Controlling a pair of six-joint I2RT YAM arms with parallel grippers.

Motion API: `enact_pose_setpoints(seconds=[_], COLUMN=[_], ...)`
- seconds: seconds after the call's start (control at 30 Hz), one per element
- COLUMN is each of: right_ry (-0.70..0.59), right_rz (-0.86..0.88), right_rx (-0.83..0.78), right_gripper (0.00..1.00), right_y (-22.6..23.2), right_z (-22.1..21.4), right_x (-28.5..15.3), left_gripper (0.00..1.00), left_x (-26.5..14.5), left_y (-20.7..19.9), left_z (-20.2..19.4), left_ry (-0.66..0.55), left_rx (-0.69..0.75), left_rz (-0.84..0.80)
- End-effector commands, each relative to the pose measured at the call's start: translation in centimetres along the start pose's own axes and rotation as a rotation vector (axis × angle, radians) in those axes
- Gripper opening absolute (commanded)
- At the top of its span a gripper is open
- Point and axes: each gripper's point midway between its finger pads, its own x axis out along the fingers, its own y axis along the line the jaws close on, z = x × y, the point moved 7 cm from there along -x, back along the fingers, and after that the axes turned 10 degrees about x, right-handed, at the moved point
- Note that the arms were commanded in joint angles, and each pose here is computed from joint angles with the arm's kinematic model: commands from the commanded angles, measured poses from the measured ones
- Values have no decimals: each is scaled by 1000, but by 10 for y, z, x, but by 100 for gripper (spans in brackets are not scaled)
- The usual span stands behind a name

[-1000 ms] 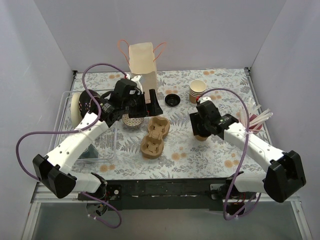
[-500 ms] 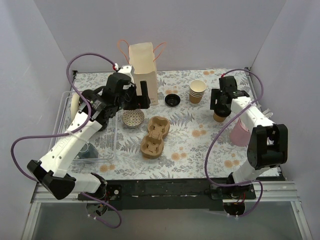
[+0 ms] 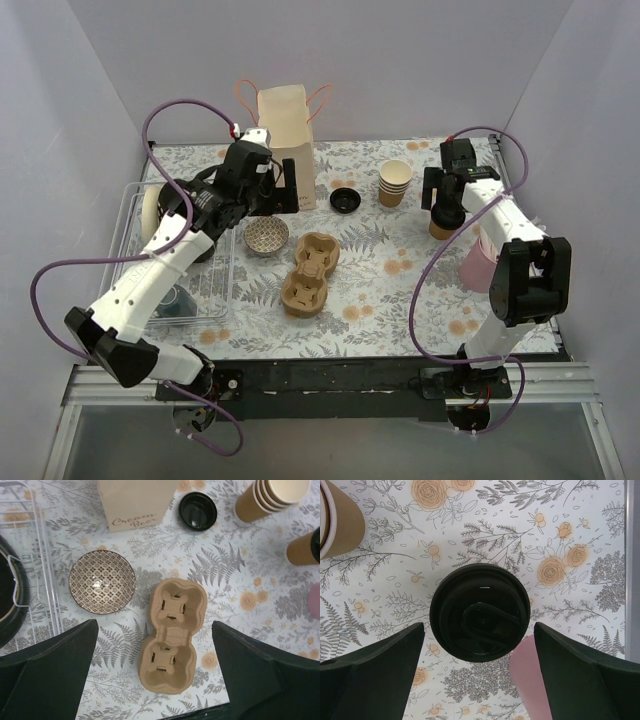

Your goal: Pack the takeout coffee

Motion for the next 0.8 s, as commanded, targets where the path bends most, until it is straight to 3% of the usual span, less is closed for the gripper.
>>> enact_pose_setpoints(seconds=[0.0,0.13,0.33,0.47,0.67,0.77], right_ry=[-84,-221,-230,-186,-146,-162], right_rz=[-16,-7,214,357,417,425], right_rx=[55,76,121,111,74,48], right_gripper=[99,99,99,98,79,72], right_y=[-8,-18,-7,2,12,15], right_z=[27,55,45,23,4,6], right_x=[-42,-93,-127,-131,-142,-149], left_gripper=[98,98,98,98,77,56], left_x=[1,23,91,123,151,163], left_y=[19,33,49,49,50,49], left_z=[35,70,99,116,116,112], left_ry=[-121,-175,-130,-171,-172,-157], left_rx=[-97,-247,-454,-402,-330,-287], left_rz=[224,371,396,368,389,379])
